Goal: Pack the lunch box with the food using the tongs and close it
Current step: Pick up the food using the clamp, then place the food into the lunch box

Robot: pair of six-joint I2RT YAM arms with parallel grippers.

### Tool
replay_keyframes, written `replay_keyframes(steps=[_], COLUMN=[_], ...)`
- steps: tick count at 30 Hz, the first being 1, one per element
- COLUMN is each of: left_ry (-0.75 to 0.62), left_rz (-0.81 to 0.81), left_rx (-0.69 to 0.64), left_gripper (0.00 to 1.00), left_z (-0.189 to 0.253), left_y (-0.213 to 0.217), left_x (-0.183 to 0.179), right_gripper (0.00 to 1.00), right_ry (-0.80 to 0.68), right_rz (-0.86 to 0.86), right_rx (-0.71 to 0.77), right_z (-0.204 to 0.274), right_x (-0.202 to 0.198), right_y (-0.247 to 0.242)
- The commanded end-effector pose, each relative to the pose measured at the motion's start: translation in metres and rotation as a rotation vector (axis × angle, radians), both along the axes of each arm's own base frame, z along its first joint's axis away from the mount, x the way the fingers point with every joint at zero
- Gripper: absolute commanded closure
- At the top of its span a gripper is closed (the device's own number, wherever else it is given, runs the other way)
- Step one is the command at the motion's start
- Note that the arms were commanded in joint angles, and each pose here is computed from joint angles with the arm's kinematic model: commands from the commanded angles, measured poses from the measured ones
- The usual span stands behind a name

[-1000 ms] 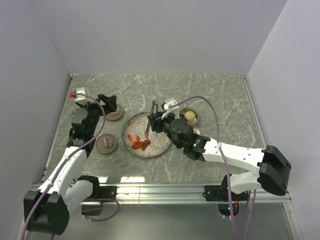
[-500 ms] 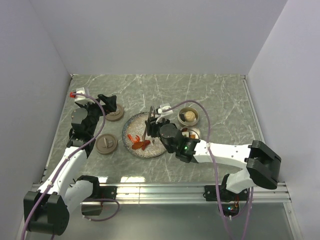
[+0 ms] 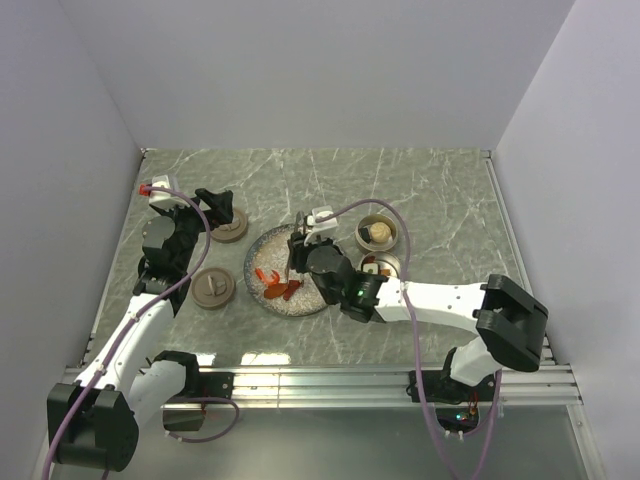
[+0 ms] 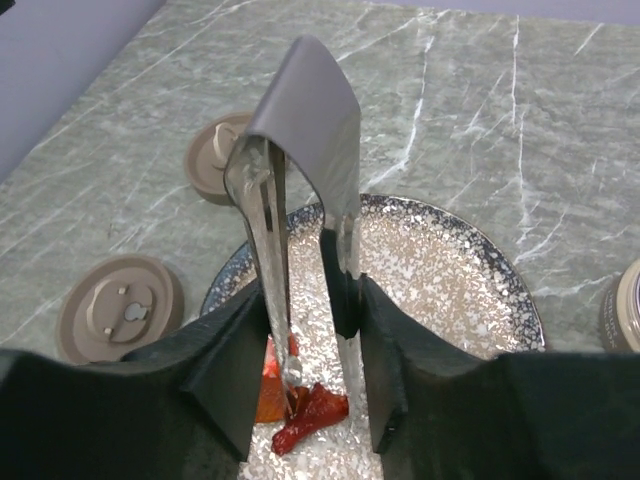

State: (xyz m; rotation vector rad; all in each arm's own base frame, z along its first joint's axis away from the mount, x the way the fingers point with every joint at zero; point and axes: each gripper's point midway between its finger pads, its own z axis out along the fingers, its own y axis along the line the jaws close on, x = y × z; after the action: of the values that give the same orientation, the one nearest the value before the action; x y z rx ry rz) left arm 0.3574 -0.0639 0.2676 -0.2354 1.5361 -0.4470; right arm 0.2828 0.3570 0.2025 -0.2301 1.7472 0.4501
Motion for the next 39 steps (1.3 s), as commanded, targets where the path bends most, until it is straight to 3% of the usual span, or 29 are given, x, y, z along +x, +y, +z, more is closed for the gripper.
replay_keyframes(steps=[1,13,28,39], left_ry=[-0.054,-0.059,-0.056,-0.053], left_rz=[-0.001,-0.002,-0.002,-0.002], left_rx=[-0.009,-0.008,-0.008,-0.009], left_gripper=[0.00,0.01,0.01,0.01], left_z=[0.015,0.015,0.014,0.013], left_y=[0.000,0.000,-0.001,-0.001], left_x=[-0.002,-0.003,-0.001,0.000], right_gripper=[0.56,0.80,0.83,0.83], right_ry=[-0.023,-0.035,-0.214,-0.196], right_rz=[-0.046,-0.080,-0.251,-0.456], right_rx=[0.063,0.008,0.032,-0.018], right_z=[0.022,0.023,0.100,0.091], right_x=[0.007,0.012,0.020,0.068], right_y=[0.005,0.001,-0.109,-0.193])
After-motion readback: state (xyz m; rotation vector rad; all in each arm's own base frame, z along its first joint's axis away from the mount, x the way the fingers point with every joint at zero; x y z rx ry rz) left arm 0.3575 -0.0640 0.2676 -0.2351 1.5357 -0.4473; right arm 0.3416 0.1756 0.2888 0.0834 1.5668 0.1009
